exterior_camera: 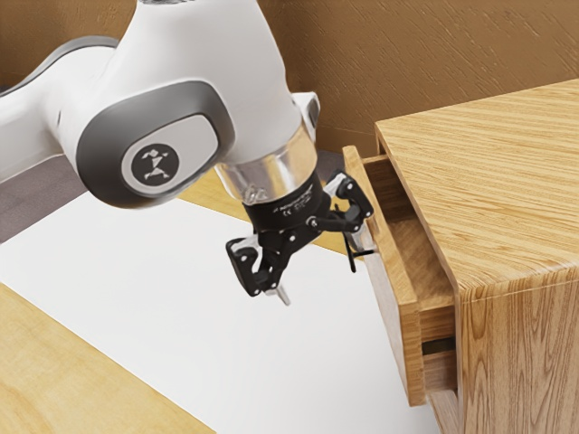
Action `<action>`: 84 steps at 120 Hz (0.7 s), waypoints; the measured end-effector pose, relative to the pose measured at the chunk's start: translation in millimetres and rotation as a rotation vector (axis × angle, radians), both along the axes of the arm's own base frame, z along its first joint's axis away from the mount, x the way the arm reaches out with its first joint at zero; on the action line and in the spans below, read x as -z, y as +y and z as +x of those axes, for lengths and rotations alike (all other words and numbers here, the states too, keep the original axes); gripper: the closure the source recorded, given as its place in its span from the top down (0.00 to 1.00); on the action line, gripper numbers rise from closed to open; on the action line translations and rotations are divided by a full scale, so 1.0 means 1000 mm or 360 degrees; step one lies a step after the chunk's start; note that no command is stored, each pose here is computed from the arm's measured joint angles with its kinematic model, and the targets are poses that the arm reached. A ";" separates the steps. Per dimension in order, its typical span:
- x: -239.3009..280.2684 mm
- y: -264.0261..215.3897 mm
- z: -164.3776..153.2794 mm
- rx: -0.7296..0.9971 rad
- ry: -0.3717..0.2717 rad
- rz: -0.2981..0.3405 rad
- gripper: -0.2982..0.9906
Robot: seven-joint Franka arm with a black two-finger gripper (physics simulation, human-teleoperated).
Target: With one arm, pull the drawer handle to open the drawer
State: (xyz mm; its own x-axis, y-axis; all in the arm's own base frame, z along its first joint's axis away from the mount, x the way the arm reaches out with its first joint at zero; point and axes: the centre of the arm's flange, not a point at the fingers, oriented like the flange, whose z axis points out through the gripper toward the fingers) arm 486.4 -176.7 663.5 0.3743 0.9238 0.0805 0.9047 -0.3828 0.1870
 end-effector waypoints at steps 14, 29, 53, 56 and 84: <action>0.001 0.002 -0.005 -0.0002 0.0003 0.0002 0.77; 0.000 0.004 -0.008 -0.0005 0.0001 0.0002 0.77; -0.002 0.006 -0.016 -0.0004 -0.0003 0.0004 0.77; -0.001 0.007 -0.017 -0.0005 -0.0003 0.0005 0.77; -0.003 0.009 -0.026 -0.0004 -0.0008 0.0006 0.77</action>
